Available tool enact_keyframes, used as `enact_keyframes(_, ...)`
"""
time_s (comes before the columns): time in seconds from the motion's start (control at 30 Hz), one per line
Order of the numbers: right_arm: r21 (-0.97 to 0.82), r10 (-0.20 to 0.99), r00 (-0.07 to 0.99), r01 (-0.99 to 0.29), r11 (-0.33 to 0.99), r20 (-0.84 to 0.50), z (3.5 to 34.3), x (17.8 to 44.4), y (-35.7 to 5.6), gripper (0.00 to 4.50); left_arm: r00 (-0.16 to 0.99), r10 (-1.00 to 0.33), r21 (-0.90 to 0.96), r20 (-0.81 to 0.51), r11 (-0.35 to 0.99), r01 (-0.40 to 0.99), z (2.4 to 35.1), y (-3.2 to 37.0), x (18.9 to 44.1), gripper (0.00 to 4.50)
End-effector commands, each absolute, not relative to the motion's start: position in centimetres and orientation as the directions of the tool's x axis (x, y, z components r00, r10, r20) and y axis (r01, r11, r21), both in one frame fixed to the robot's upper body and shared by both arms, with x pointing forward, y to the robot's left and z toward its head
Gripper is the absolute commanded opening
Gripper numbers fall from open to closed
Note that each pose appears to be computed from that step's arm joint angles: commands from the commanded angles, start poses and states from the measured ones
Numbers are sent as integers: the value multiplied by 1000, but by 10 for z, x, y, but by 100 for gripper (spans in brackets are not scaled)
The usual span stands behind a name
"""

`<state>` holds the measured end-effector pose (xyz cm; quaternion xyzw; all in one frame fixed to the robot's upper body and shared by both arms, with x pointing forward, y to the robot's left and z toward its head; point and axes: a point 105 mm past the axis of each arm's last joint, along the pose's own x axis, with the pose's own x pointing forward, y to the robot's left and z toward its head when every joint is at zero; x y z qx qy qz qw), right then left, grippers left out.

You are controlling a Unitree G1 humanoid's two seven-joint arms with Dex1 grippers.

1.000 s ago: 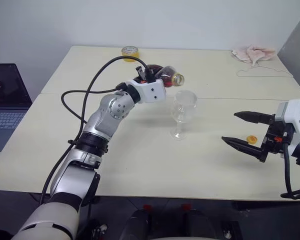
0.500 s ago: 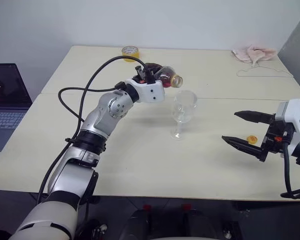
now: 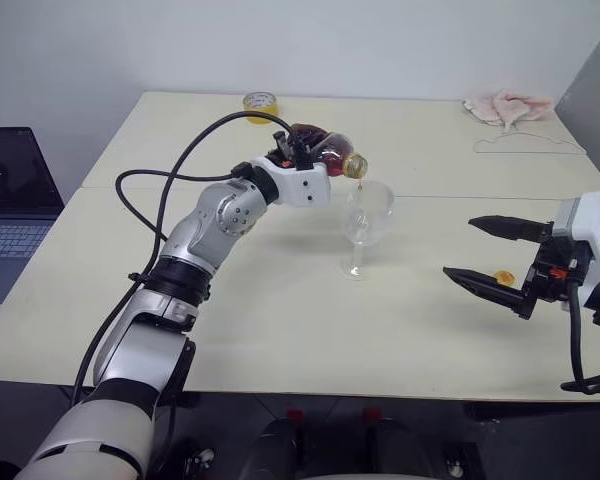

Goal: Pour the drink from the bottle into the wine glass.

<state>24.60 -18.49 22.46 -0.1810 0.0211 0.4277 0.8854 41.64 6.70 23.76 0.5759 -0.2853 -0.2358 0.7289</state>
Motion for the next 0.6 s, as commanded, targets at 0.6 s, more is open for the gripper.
enact_keyframes(0.6, -352, 753, 640, -747, 564, -152, 238, 243, -183, 450, 675, -708, 978, 207, 173, -118, 271, 66, 414, 94)
